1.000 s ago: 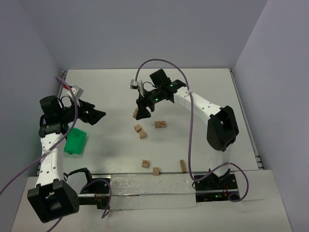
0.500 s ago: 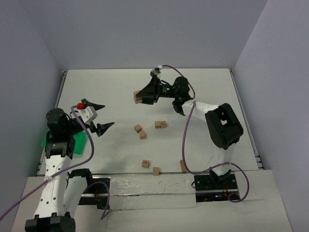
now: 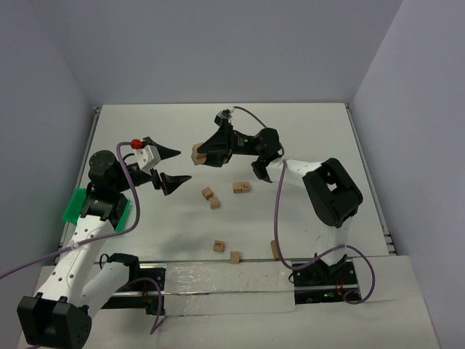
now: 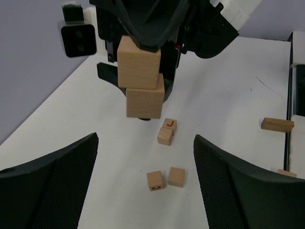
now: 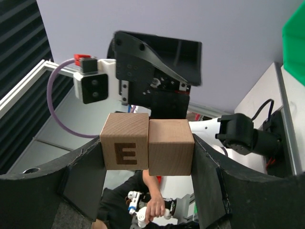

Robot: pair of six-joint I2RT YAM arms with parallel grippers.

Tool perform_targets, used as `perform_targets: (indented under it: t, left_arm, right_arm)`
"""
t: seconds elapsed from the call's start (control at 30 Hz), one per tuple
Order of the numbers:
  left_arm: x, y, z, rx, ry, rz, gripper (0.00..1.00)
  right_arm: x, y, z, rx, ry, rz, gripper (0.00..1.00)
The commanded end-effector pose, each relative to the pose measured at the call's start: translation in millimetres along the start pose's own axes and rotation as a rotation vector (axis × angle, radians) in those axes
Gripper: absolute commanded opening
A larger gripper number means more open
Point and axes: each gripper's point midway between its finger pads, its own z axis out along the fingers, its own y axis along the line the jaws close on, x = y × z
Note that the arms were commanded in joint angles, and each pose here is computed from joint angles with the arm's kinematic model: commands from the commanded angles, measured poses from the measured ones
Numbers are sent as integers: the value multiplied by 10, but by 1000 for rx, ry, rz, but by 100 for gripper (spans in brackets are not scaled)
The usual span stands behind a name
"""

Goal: Build the wood block tower

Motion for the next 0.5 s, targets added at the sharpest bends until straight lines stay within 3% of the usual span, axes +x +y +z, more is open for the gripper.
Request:
perform_targets:
  t: [0.0,0.47]
  left_arm:
    - [-389,87,32,-23,-67,120,88]
    - [-453,166,153,-37,-68,88,85]
  right_arm:
    - [149,349,70,-94,8,-93,20]
    - [177,324,190,-106,-4,-69,20]
